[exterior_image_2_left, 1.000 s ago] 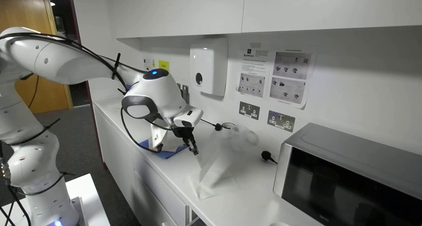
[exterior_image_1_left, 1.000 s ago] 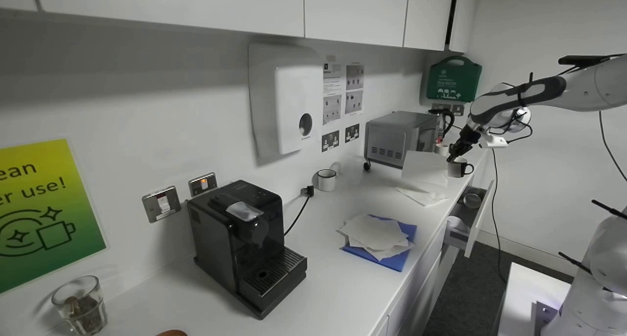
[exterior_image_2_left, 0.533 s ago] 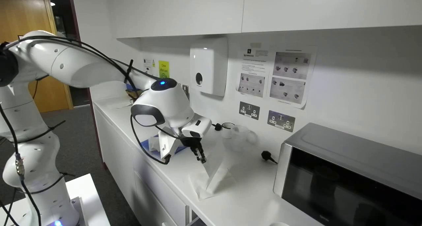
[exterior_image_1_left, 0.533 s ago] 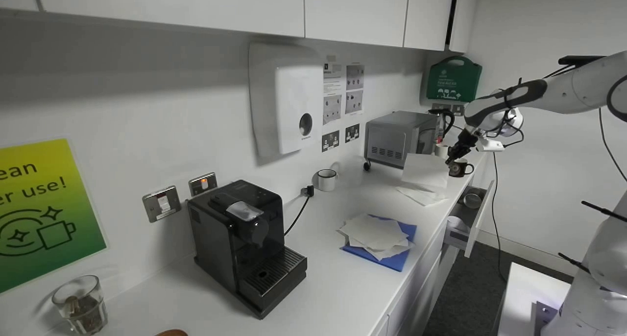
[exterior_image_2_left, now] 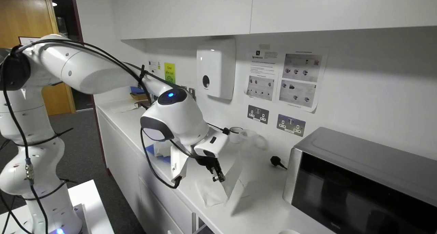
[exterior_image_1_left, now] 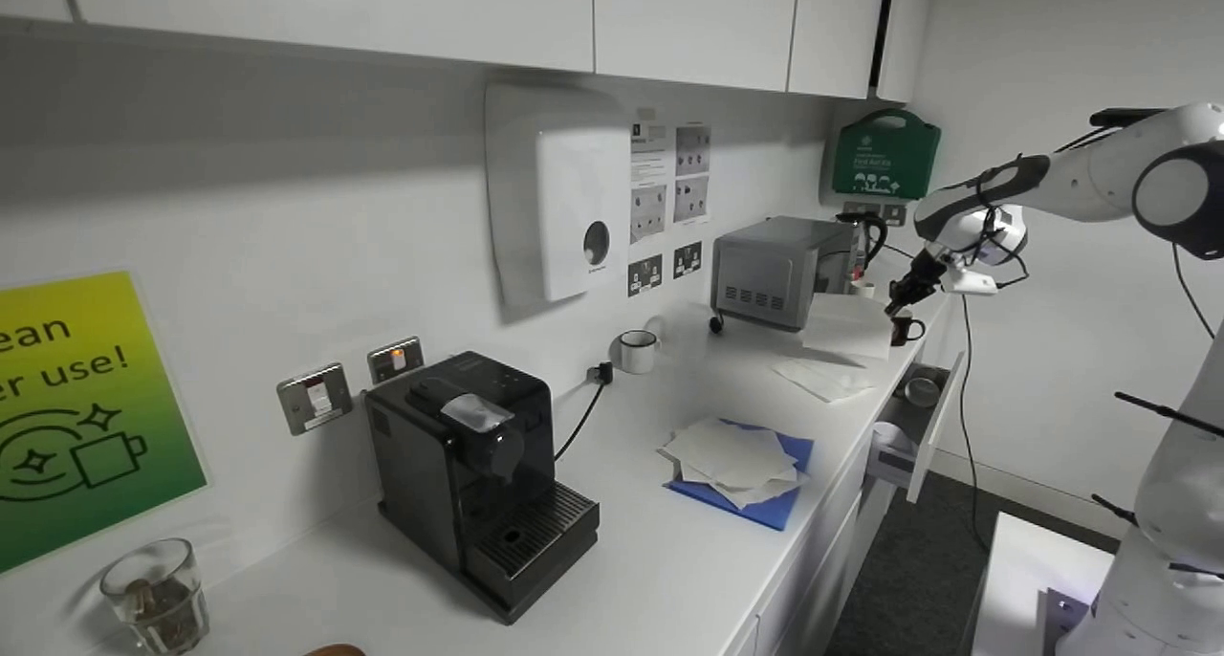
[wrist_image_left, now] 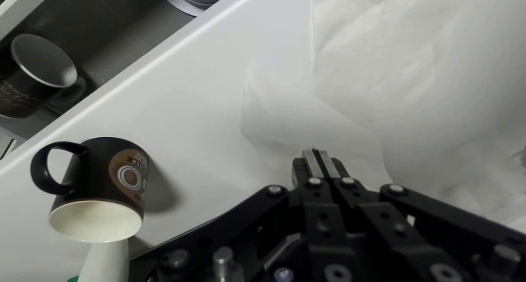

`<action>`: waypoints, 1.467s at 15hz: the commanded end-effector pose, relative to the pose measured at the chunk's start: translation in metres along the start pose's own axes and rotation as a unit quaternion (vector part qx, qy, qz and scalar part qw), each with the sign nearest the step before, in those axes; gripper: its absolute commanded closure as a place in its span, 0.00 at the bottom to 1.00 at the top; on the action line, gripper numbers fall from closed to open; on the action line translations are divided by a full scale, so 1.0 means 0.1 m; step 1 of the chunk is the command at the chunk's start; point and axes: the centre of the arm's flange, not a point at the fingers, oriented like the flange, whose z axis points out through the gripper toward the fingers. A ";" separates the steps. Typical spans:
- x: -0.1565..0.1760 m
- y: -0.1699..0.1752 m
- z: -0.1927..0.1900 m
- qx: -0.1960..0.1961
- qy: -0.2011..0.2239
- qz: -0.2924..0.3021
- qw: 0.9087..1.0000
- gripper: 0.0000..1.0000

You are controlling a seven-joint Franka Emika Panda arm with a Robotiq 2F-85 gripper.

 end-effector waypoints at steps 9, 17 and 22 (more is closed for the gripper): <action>0.17 -0.14 0.30 0.020 0.009 -0.038 0.999 1.00; 0.05 -0.30 0.36 0.044 0.007 -0.073 0.996 0.79; 0.03 -0.30 0.39 0.047 0.004 -0.078 0.996 1.00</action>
